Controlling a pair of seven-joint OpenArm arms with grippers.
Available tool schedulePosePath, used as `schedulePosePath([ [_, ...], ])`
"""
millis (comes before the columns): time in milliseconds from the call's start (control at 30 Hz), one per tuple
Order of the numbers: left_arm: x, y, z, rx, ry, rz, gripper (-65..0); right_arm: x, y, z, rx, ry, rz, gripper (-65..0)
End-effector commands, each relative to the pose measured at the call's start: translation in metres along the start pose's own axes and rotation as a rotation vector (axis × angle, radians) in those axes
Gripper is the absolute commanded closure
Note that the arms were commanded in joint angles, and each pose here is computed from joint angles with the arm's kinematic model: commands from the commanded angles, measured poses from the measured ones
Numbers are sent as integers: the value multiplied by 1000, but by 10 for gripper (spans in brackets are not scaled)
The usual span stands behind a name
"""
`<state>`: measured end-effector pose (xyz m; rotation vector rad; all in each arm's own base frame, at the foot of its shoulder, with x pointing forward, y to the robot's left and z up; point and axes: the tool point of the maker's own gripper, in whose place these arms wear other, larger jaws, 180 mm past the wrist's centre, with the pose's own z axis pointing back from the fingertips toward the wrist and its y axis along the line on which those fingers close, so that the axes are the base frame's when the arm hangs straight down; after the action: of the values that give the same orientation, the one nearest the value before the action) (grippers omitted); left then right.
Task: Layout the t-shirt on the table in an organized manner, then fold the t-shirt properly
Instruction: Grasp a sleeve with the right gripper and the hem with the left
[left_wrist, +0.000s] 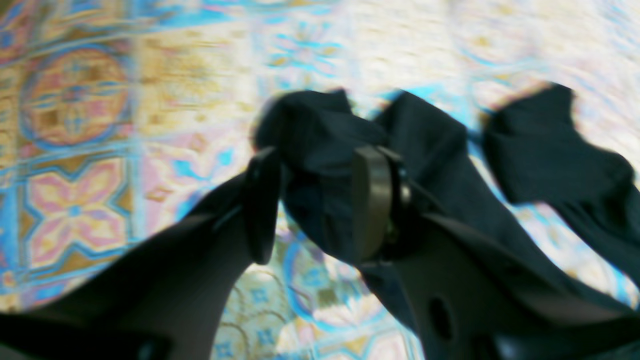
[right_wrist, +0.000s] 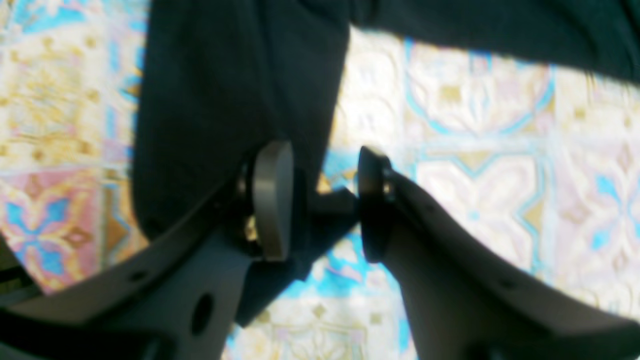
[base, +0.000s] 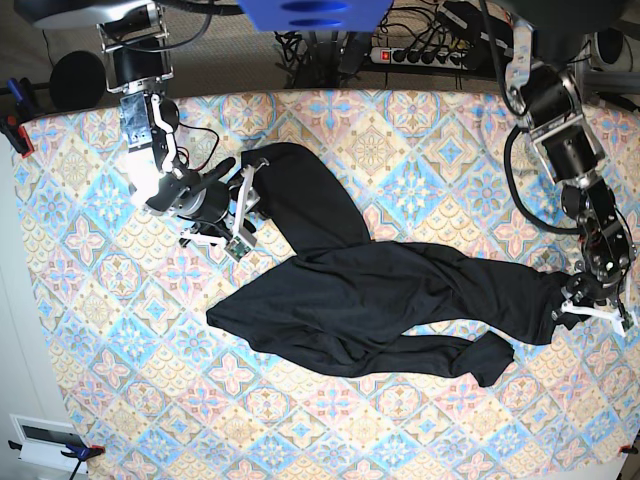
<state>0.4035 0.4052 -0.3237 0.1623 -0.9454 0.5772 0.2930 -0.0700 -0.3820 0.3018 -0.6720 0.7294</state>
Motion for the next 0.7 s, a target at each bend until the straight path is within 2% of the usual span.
schedulePosePath([
  [0,25,6,10,-1,-74,-23,-251,11,6,2,18,-39,22,-211],
  [133,7,-20,24,-87,-73,-103,-253,-3,11,-8,47,6,9,-229],
  [200,-2,-23,30,-100,-72,-128,-253,-13,16,-15,65,36,-2,-250],
  [367,-9,-26,32,-110,-65,-135,-253,-25,27,-24,101,72,-2,-323],
  [467,-20,-32,32,-120,-28,-124,-253,-28,27,-28,108,64,-18,-349],
  [567,-26,-33,32,-124,2,-122,-253,-39,34,-34,130,95,-24,-346],
  [667,-28,-36,32,-137,8,-108,-253,-44,40,-36,147,112,-18,-269],
])
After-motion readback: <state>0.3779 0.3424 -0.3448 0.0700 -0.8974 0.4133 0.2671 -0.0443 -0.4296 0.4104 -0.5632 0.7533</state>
